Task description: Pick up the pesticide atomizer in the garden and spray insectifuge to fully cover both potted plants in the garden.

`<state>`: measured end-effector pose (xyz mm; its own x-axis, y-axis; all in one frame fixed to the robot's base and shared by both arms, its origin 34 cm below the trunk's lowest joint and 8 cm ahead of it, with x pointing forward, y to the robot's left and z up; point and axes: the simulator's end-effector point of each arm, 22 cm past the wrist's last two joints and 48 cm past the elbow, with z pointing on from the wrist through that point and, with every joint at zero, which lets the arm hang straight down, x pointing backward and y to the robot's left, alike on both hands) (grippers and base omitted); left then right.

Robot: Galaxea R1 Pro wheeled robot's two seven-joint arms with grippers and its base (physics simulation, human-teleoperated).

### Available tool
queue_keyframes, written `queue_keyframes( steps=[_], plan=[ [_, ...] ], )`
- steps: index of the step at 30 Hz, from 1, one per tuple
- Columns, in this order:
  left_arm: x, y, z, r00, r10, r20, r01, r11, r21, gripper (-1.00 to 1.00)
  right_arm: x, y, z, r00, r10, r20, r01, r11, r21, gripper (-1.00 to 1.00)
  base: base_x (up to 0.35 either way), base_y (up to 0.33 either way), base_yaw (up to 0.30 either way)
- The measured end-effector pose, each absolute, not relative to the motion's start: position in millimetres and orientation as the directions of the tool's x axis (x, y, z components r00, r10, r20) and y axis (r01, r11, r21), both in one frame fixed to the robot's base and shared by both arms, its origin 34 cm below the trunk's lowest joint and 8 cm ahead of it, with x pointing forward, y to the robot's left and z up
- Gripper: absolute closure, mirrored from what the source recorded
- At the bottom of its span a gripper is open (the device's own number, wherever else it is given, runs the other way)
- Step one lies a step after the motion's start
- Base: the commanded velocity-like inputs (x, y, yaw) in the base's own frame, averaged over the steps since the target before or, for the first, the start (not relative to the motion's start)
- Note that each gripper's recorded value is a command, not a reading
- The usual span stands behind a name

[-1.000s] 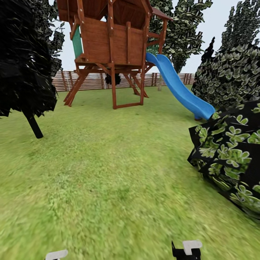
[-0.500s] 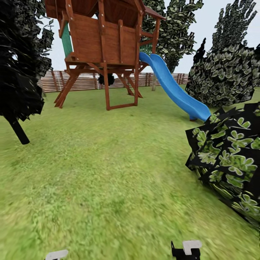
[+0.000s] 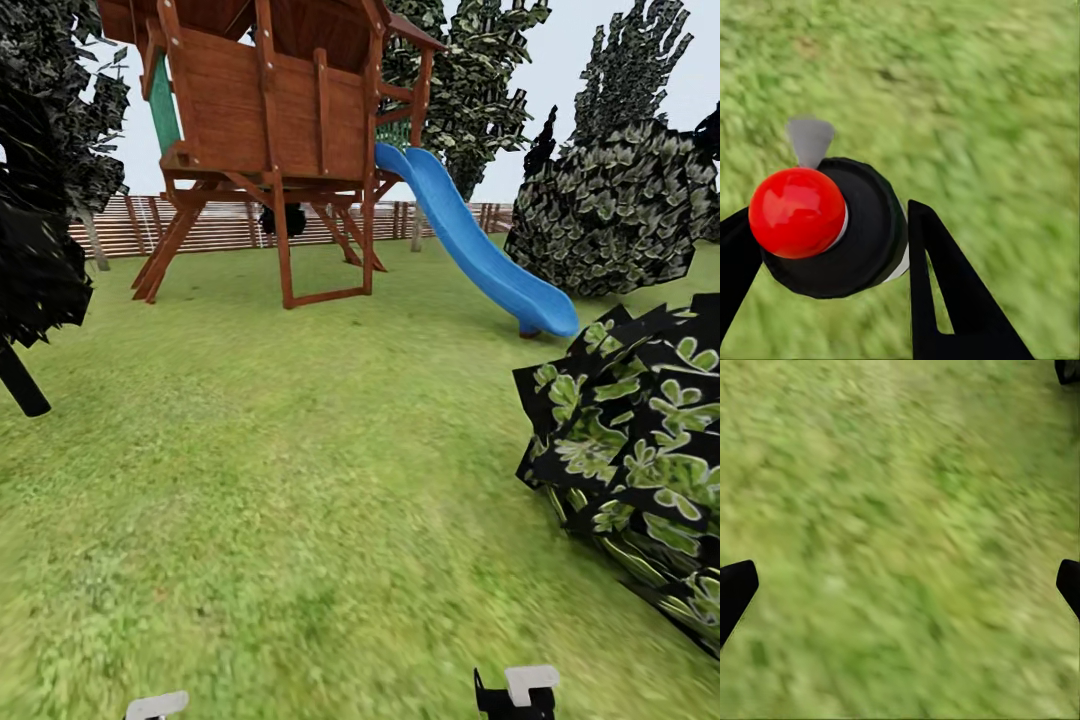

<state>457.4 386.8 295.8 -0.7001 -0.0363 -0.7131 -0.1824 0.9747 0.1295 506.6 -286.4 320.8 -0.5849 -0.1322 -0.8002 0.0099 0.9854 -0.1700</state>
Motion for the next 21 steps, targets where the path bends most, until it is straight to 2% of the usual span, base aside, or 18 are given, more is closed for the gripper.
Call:
queue_keyframes(
  steps=[21],
  plan=[
    [457.3,387.0,295.8,-0.7,-0.038,-0.713,-0.184,0.974,0.129,1.0,506.4,-286.0,320.7,-0.585,-0.133,-0.8,0.009,0.985,-0.17,-1.0,0.339,0.0,0.0]
  ],
)
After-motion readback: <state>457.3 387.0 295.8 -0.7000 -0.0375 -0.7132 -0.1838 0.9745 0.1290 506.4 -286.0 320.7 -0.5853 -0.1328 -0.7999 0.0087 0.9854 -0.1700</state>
